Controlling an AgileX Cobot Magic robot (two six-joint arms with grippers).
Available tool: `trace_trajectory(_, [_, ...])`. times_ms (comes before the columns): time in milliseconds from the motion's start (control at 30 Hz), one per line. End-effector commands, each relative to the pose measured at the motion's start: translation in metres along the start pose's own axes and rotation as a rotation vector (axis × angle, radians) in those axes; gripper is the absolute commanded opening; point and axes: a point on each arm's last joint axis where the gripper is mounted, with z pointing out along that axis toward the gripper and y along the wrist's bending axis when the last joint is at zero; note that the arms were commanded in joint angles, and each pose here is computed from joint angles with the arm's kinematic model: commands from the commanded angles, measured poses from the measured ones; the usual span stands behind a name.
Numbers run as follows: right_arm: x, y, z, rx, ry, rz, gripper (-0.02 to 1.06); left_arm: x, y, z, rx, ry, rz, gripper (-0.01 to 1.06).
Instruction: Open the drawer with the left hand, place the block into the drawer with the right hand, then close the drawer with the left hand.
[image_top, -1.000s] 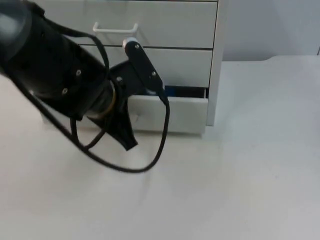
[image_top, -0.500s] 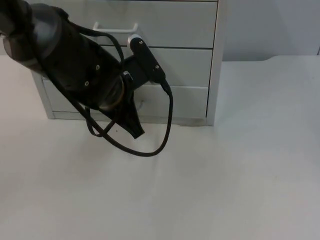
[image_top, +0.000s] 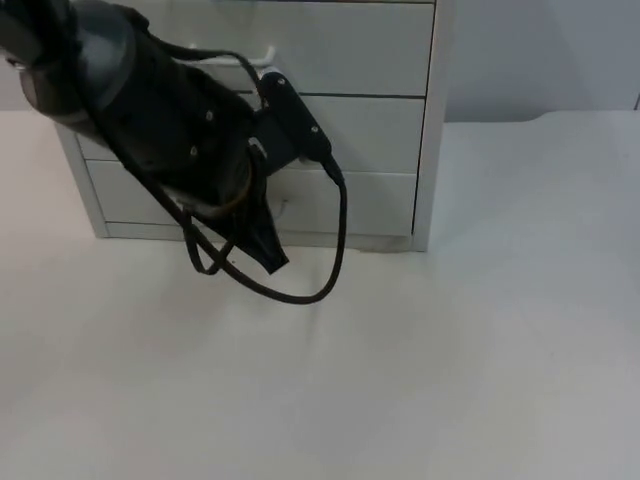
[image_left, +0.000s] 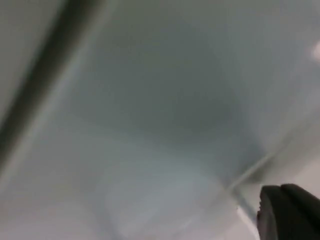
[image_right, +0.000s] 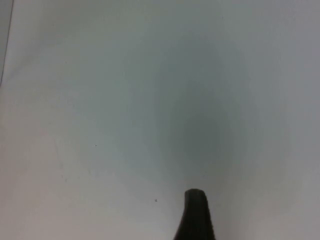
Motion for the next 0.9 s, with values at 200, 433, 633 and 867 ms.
trace_trajectory(200, [0.000, -0.002, -0.001, 0.008, -0.013, -0.013, 0.59, -0.014, -0.020, -0.056, 0.115, 0.127, -0.017, 0.00])
trace_trajectory(433, [0.000, -0.001, -0.001, 0.006, -0.012, -0.011, 0.59, -0.013, -0.018, -0.086, 0.228, 0.197, -0.056, 0.00])
trace_trajectory(633, [0.000, -0.001, -0.001, 0.006, -0.015, -0.011, 0.59, -0.013, -0.002, -0.121, 0.293, 0.209, -0.099, 0.00])
trace_trajectory(867, [0.000, -0.001, -0.001, 0.006, -0.015, -0.011, 0.59, -0.017, 0.021, -0.165, 0.331, 0.114, -0.171, 0.00])
